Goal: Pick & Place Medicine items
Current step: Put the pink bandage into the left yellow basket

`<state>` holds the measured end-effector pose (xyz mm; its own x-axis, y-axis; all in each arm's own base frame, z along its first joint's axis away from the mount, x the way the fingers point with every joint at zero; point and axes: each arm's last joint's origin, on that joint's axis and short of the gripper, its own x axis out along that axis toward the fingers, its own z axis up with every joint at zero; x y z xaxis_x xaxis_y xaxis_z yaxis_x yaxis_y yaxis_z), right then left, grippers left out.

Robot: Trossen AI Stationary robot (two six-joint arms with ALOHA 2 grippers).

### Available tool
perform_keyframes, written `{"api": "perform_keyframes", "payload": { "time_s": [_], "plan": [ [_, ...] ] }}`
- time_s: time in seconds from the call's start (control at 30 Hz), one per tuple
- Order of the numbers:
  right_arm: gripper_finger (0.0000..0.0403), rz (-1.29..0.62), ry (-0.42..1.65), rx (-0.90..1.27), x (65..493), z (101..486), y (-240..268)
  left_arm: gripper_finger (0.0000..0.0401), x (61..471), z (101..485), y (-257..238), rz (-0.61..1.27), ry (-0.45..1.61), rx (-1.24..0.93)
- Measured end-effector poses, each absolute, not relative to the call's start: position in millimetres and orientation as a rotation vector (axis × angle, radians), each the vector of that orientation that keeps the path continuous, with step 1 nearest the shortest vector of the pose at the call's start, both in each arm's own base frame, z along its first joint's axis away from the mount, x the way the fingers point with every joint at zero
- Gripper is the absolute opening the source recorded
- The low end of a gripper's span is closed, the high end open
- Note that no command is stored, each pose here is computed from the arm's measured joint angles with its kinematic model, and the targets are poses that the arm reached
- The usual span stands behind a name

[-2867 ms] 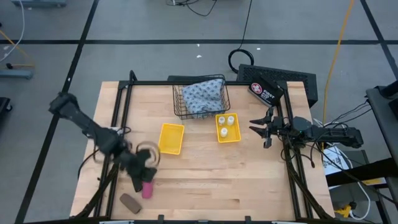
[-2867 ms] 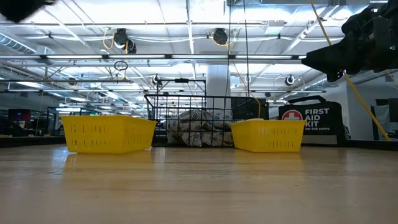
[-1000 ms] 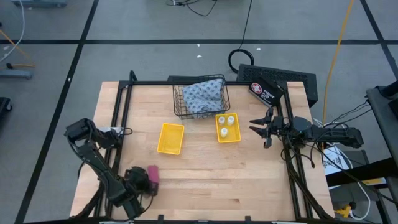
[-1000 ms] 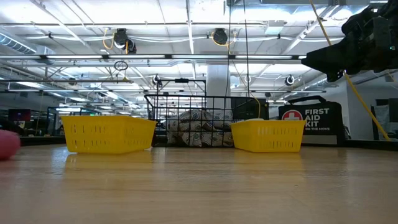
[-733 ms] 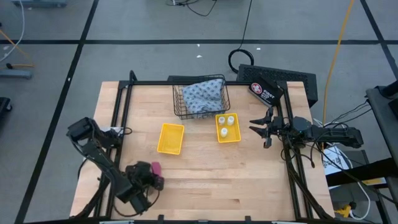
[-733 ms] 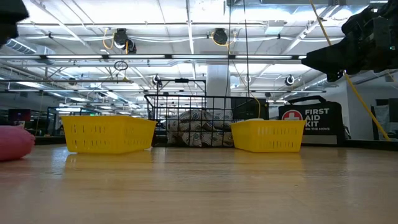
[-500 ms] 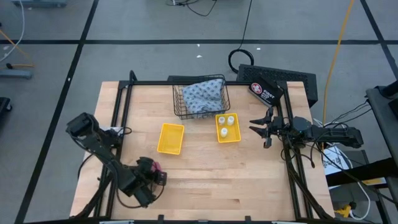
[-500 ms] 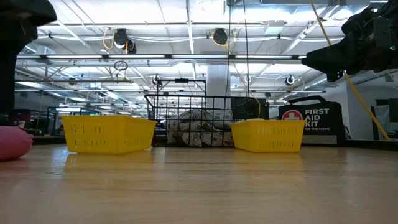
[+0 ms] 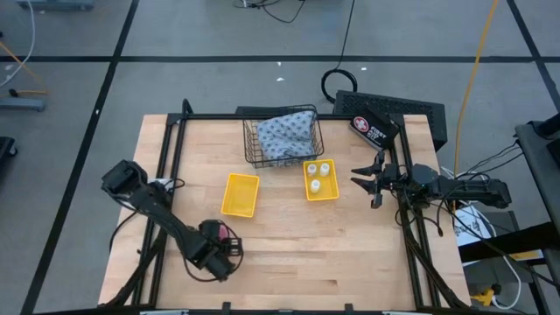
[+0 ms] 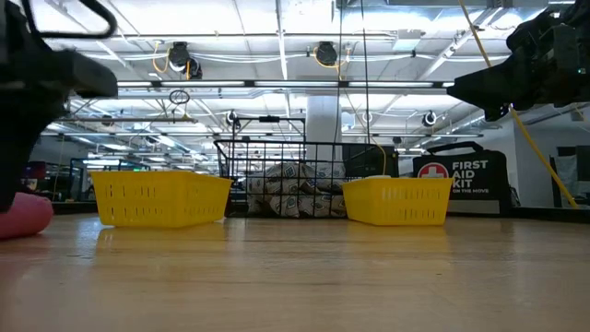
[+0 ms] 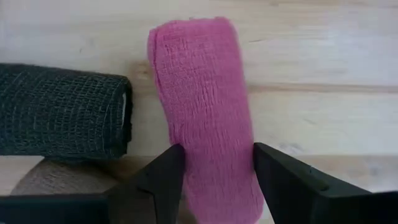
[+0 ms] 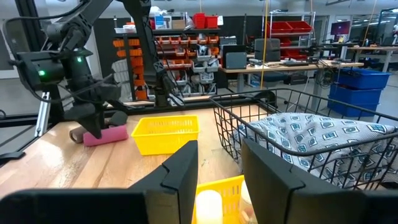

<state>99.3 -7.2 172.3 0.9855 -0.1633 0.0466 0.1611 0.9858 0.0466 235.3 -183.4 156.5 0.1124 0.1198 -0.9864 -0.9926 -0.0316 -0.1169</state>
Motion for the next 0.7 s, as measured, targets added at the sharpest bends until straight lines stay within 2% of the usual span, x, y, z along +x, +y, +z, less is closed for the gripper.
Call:
{"api": "perform_keyframes", "payload": {
  "time_s": [0.4, 0.5, 0.7],
  "plan": [
    [0.0114, -0.163, -0.050, 0.043, 99.3, 172.3, -7.2, 0.0193, 242.5, 147.9, -176.5, 1.280, 1.026, -1.229],
    [0.0114, -0.163, -0.050, 0.043, 99.3, 172.3, -7.2, 0.0168, 243.1, 147.9, -175.8, 1.283, 1.033, -1.234],
    [0.0114, -0.163, -0.051, 0.043, 99.3, 172.3, -7.2, 0.0087, 242.9, 148.5, -175.5, 1.273, 1.034, -1.223]
  ]
}}
